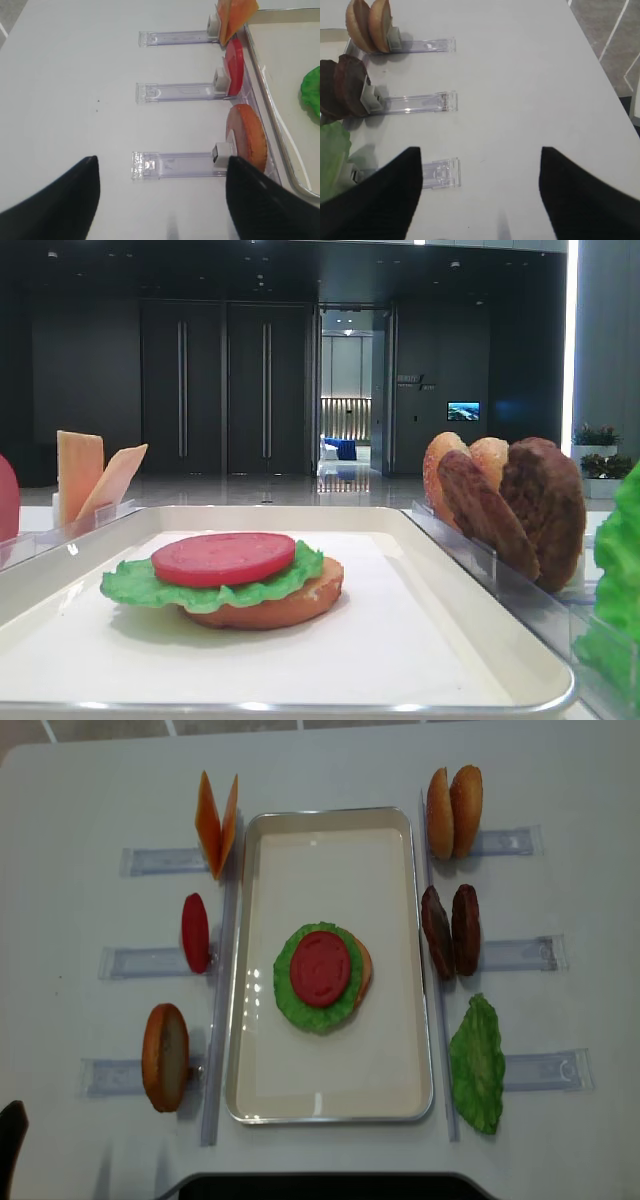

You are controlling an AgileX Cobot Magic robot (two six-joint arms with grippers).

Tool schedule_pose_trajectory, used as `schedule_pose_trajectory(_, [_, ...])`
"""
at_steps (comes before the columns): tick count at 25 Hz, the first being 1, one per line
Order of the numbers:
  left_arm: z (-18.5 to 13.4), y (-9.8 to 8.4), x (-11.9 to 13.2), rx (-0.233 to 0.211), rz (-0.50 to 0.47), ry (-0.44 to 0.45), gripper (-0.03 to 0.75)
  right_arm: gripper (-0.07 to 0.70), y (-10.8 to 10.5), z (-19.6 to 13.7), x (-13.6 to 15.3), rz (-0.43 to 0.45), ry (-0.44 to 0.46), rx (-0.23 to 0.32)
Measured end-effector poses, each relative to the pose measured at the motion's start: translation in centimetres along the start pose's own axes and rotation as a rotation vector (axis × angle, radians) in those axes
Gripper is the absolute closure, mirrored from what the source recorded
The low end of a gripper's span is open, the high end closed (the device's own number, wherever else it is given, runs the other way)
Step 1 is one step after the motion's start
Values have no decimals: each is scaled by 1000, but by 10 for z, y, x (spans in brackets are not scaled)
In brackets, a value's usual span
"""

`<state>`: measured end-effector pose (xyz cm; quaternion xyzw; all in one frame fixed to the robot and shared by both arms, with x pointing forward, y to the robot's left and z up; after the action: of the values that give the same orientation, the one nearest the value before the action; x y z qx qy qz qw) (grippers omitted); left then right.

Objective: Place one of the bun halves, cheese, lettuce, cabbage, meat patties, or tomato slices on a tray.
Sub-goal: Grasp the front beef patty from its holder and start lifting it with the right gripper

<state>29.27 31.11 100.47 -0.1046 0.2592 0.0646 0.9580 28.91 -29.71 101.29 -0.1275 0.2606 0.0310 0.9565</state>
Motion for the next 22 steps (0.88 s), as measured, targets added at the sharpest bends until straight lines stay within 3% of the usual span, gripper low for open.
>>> schedule_pose_trajectory(22, [0, 0, 0, 0, 0, 0, 118, 160, 0, 0, 0, 0, 0, 0])
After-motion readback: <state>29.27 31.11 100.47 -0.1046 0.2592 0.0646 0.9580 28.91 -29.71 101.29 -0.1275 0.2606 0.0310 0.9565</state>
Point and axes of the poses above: a point on each arm's last joint axis where the gripper is mounted, x pointing out along that axis toward the gripper, y along the wrist's bending axis when the last joint is at zero, z = x × y, the point moved 7 cm from there along x, pointing out along that axis toward the gripper, and after that the axes turned 15 degrees about -x, right-handed, at the moved point
